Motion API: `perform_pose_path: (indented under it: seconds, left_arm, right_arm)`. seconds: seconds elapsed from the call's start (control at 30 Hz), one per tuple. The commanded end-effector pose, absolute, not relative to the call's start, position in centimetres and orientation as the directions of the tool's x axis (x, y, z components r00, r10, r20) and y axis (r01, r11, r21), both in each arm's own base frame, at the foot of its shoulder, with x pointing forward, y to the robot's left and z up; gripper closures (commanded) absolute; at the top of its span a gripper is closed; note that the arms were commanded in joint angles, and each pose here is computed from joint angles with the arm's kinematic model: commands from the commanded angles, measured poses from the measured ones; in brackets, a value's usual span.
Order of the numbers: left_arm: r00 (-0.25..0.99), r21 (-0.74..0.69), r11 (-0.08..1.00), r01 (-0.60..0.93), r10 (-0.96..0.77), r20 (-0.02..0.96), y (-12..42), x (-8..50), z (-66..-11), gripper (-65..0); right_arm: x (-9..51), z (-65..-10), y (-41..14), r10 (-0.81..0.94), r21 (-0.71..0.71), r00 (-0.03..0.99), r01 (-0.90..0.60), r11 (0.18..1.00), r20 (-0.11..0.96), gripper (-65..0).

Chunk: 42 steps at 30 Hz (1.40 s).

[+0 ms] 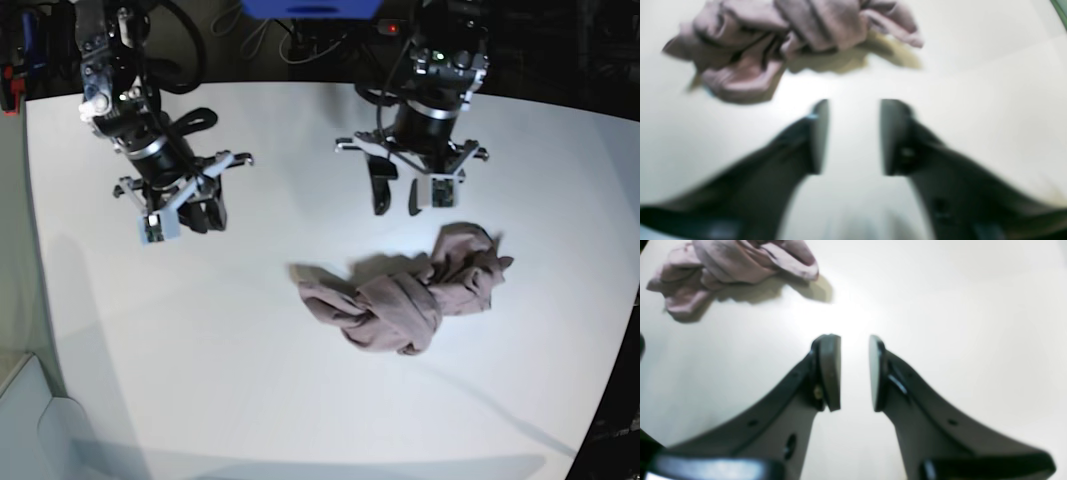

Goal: Layout the t-shirt on the table in an organized manner, then fold the t-shirt properly
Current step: 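Move both grippers out over the table toward the mauve t-shirt, then grasp the bunched t-shirt with the left gripper and drag it aside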

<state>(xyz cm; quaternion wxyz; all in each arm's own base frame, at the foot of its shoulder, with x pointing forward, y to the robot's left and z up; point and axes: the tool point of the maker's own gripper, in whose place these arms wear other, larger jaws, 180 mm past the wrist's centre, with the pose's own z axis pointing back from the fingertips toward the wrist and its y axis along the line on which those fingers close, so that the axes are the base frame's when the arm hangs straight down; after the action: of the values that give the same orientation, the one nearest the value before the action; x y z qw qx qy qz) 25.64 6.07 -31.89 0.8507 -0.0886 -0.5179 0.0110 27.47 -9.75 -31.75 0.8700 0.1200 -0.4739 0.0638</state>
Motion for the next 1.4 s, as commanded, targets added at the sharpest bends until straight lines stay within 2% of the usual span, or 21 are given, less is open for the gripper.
perform_pose_path:
  seconds: [0.0, 0.07, 0.1, 0.3, 0.47, 0.67, 1.37]
  left_arm:
    - [0.407, -0.164, 0.983, 0.08, 0.118, 0.906, 6.0, 26.7, -30.2, -32.8]
    - [0.376, -0.157, 0.984, 0.081, 0.116, 0.92, 6.3, 27.8, -29.3, -41.4]
    - [0.356, -0.153, 0.985, 0.081, 0.115, 0.927, 6.4, 28.5, -28.8, -43.4]
    - [0.262, -0.137, 0.989, 0.048, 0.119, 0.958, 8.0, 32.7, -26.0, -43.5]
    - [0.285, -0.141, 0.989, -0.038, 0.146, 0.947, 11.0, 36.0, -27.3, -43.5]
    - [0.32, -0.264, 0.958, -0.108, 0.285, 0.904, 13.3, 38.4, -29.7, -43.6]
    - [0.466, -0.313, 0.943, -0.116, 0.33, 0.821, 11.3, 43.5, -35.2, -43.6]
  right_arm:
    - [27.9, -30.8, -9.9, 0.0, 0.136, 0.508, -0.231, 0.963, 0.861, -15.9]
    - [27.5, -31.1, -10.1, 0.004, 0.134, 0.518, -0.229, 0.964, 0.855, -15.9]
    - [27.4, -31.2, -10.1, 0.004, 0.134, 0.519, -0.229, 0.964, 0.855, -15.9]
    - [27.0, -31.6, -10.2, 0.007, 0.135, 0.532, -0.227, 0.964, 0.847, -15.9]
    - [26.9, -32.3, -10.6, 0.006, 0.133, 0.548, -0.215, 0.967, 0.836, -15.9]
    - [27.1, -32.2, -11.3, 0.002, 0.126, 0.543, -0.197, 0.972, 0.84, -15.9]
    - [27.0, -32.7, -11.4, 0.002, 0.127, 0.557, -0.192, 0.973, 0.831, -15.9]
